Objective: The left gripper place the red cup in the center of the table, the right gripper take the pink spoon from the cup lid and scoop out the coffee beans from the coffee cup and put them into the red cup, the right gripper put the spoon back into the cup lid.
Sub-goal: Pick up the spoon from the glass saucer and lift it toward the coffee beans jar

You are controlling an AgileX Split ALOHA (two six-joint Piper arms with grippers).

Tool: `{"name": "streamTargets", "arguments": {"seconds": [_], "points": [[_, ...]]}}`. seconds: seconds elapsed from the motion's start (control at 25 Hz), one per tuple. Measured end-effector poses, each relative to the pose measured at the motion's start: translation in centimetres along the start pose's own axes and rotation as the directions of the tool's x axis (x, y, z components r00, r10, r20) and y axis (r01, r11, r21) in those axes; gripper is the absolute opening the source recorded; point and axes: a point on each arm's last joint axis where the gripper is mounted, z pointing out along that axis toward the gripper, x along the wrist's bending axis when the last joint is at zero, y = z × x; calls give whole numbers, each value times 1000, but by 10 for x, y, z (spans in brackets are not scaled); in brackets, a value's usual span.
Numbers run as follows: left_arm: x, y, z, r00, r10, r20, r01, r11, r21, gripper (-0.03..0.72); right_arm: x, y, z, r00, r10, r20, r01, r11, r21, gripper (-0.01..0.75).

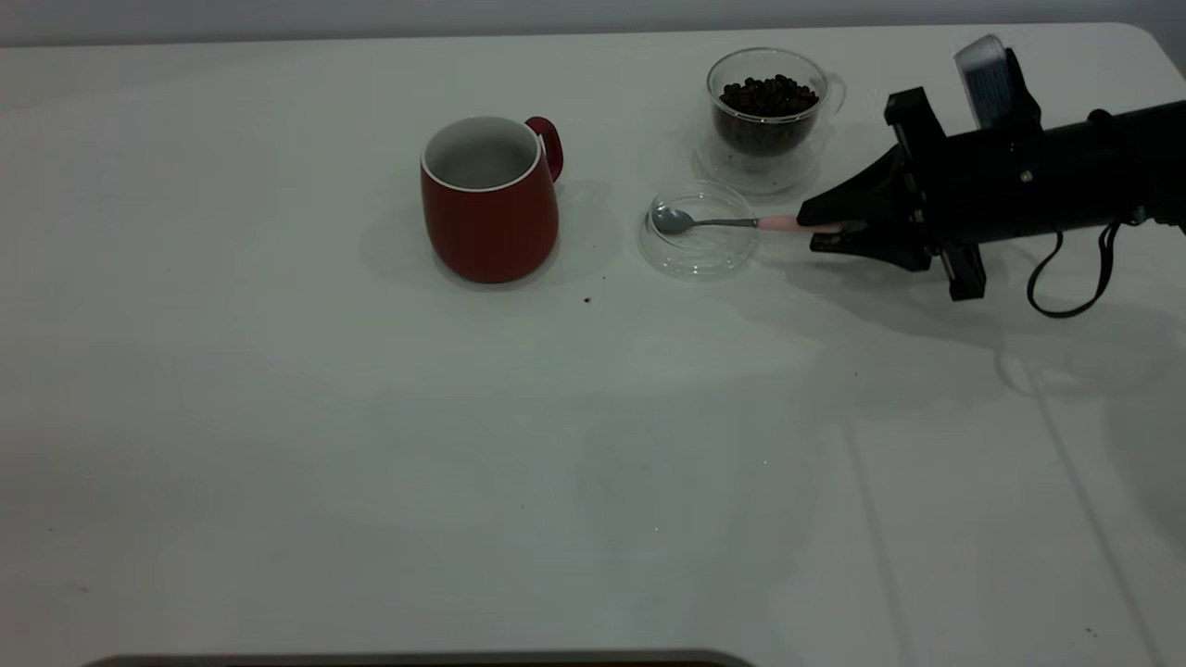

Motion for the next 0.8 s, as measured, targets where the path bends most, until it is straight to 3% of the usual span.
{"name": "streamTargets", "arguments": {"seconds": [0.2, 0.4, 0.8], "points": [[0, 0, 0, 1000, 0, 0, 0, 1000, 0, 588, 2, 4, 0, 1000, -12, -5, 11, 1000, -7, 217], [0, 0, 0, 1000, 1, 0, -1, 1000, 0, 588, 2, 4, -1, 1000, -14, -7, 14, 1000, -5, 111], [0, 0, 0, 1000, 1, 0, -1, 1000, 0, 588, 0, 10, -24, 997, -79, 15, 78, 995, 63, 110]]}}
